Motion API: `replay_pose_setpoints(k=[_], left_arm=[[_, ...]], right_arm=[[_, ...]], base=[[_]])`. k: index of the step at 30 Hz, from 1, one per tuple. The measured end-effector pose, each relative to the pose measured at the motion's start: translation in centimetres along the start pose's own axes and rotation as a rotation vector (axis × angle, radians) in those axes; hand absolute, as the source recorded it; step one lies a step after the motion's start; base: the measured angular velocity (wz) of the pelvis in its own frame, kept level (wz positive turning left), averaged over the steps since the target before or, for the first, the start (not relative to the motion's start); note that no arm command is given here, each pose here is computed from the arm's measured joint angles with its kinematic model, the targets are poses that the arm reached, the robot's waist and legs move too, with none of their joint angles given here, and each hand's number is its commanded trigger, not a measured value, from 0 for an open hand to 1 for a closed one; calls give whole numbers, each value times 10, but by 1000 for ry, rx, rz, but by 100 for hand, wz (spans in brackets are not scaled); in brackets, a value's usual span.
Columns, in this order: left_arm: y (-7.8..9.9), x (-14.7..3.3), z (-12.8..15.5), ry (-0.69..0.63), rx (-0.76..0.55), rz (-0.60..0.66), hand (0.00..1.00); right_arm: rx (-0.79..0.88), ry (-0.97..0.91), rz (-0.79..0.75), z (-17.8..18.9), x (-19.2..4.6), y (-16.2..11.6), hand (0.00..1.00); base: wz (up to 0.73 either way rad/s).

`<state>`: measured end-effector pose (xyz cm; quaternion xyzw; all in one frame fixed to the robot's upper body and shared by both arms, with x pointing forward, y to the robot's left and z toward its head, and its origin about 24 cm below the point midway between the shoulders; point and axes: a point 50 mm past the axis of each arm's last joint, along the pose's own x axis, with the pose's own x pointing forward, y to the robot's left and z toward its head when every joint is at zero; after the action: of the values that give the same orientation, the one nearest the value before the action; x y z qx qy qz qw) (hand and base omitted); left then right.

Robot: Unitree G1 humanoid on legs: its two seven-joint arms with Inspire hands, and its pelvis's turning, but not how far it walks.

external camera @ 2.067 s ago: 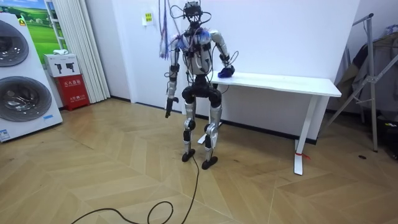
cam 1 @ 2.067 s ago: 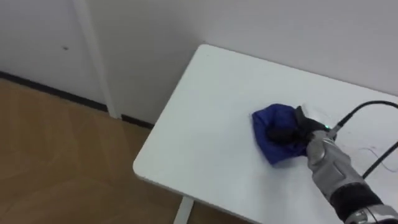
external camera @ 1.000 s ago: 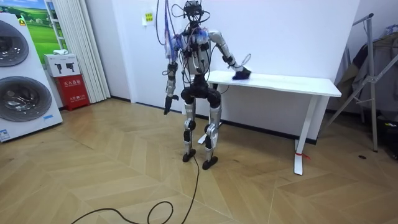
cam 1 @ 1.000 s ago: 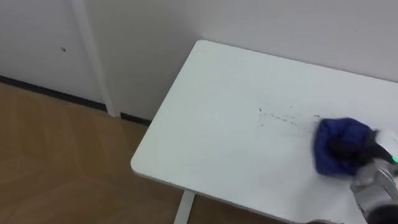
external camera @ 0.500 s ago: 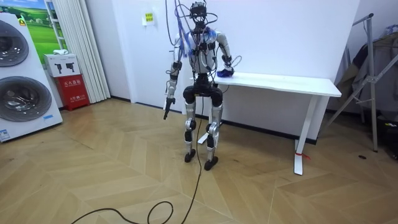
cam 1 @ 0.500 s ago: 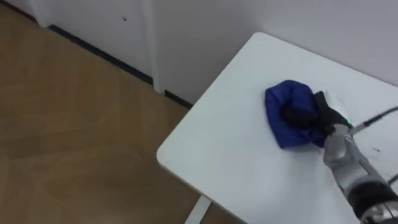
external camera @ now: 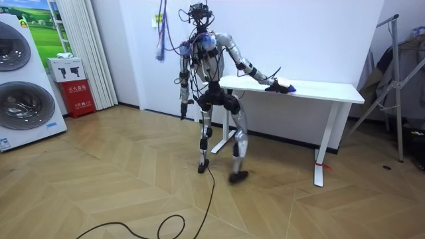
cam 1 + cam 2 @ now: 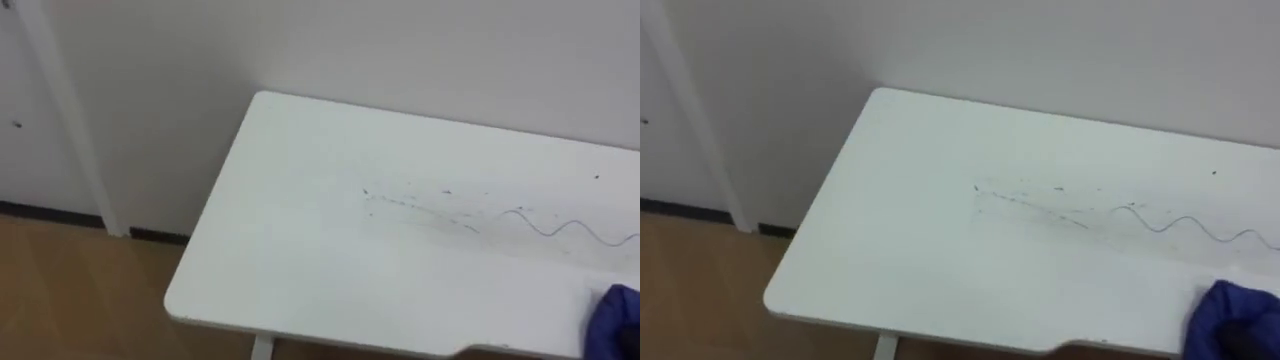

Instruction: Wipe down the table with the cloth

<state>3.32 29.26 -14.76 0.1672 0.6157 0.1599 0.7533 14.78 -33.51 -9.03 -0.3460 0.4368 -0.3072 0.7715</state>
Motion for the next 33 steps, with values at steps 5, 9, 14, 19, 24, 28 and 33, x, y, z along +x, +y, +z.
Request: replay_pose_setpoints(k=[5,9,14,19,24,28,33], left_arm=[[14,5,56,-131,48,-3,0],[1,1,80,-226,13,-70,0],[-9,-3,1,-27,53,-122,0],[-12,-6,-17,25,68,-127,0],[-19,-7,-13,8,30,-134,0],[-16,-7,5,-64,-1,-107,0],[-15,-9,-9,-40,0,-87,0]], right_arm=[[-187,-552,186,182,-46,44,100],[-234,-884,201,262,-83,27,100],[-260,-808,208,194,-49,21,100],[-234,-719,152,150,-31,13,100],[-266,-757,138,167,-37,14,100],[-254,-755,159,171,-42,20,100],[-227,-685,185,146,-33,22,100]], base=[[-49],[66],[120],[32],[-100],[-40],[30]])
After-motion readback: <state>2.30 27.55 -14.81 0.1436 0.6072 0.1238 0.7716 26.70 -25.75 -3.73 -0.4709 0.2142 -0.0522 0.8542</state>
